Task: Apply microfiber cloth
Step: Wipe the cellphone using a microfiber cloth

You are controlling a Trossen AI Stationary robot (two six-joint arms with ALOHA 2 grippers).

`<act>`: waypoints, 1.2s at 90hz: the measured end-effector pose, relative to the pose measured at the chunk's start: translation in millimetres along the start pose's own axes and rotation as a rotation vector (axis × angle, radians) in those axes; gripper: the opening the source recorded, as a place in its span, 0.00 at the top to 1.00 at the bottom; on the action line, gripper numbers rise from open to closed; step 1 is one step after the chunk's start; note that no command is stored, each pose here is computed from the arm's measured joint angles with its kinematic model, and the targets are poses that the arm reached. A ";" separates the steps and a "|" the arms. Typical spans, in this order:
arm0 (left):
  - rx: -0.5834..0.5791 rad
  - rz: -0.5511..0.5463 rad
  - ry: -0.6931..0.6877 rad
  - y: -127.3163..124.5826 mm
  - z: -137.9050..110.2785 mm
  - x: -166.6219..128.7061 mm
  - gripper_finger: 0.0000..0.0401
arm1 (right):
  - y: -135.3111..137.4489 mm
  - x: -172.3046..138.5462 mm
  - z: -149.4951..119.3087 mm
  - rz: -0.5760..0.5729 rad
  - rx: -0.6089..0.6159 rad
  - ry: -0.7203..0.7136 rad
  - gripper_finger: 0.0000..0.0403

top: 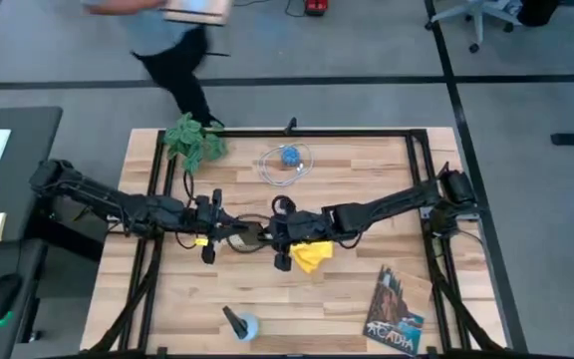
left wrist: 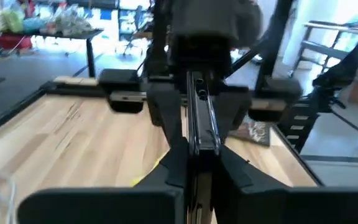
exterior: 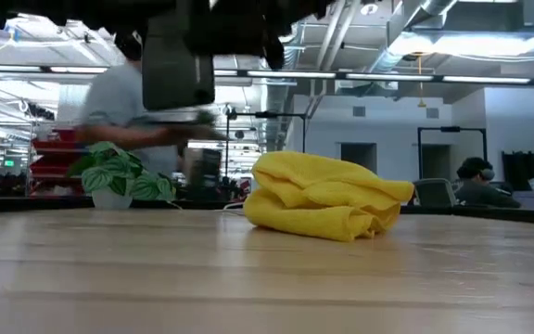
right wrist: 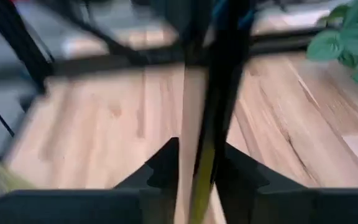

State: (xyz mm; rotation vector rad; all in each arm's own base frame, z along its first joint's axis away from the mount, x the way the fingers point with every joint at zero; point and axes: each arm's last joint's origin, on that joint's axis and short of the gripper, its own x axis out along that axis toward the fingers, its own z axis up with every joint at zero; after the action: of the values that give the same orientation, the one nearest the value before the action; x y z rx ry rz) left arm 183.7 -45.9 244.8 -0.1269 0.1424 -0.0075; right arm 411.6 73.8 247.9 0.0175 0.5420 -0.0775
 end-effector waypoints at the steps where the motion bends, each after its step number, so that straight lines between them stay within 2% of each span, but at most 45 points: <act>1: -0.006 0.004 0.007 0.5 -0.7 0.1 0.97 | -0.5 -0.8 -1.0 -0.006 -0.008 0.013 0.71; 13: -0.101 0.070 0.102 10.2 -9.8 1.1 0.97 | -4.8 -12.0 -8.7 -0.049 -0.057 0.148 0.55; 29: -0.160 0.143 0.129 26.3 -11.4 2.8 0.97 | -4.8 -15.3 -29.3 -0.080 -0.063 0.340 0.38; 43: -0.197 0.152 0.149 39.2 -11.8 4.7 0.97 | -3.7 -6.5 -55.2 -0.124 0.012 0.412 0.35; 56: -0.236 0.169 0.191 51.6 -15.6 7.3 0.97 | 0.0 6.5 -95.7 -0.222 0.041 0.420 0.36; 65: -0.251 0.179 0.227 58.4 -20.3 12.0 0.97 | 4.9 17.4 -122.4 -0.233 0.090 0.406 0.37; 72: -0.267 0.184 0.248 63.2 -24.3 17.2 0.97 | 10.6 25.6 -133.9 -0.241 0.130 0.391 0.40; 80: -0.284 0.191 0.279 69.0 -30.9 25.1 0.97 | 17.6 34.0 -146.5 -0.260 0.158 0.393 0.48; 88: -0.311 0.175 0.310 75.3 -39.2 35.4 0.97 | 28.8 37.0 -157.1 -0.290 0.161 0.383 0.64; 99: -0.358 0.141 0.319 85.0 -50.7 52.3 0.97 | 47.5 30.9 -164.7 -0.353 0.141 0.337 0.91; 103: -0.378 0.115 0.308 88.0 -54.4 59.6 0.97 | 54.1 23.7 -164.4 -0.378 0.127 0.317 0.95; 108: -0.403 0.080 0.298 91.3 -60.6 68.5 0.97 | 60.7 14.1 -163.5 -0.417 0.124 0.288 0.95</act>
State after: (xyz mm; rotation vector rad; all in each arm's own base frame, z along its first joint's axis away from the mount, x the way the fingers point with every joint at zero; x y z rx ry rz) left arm 242.7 36.0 164.0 -0.5236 0.4463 0.0829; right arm 344.2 139.5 100.4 0.0370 0.8218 -0.5216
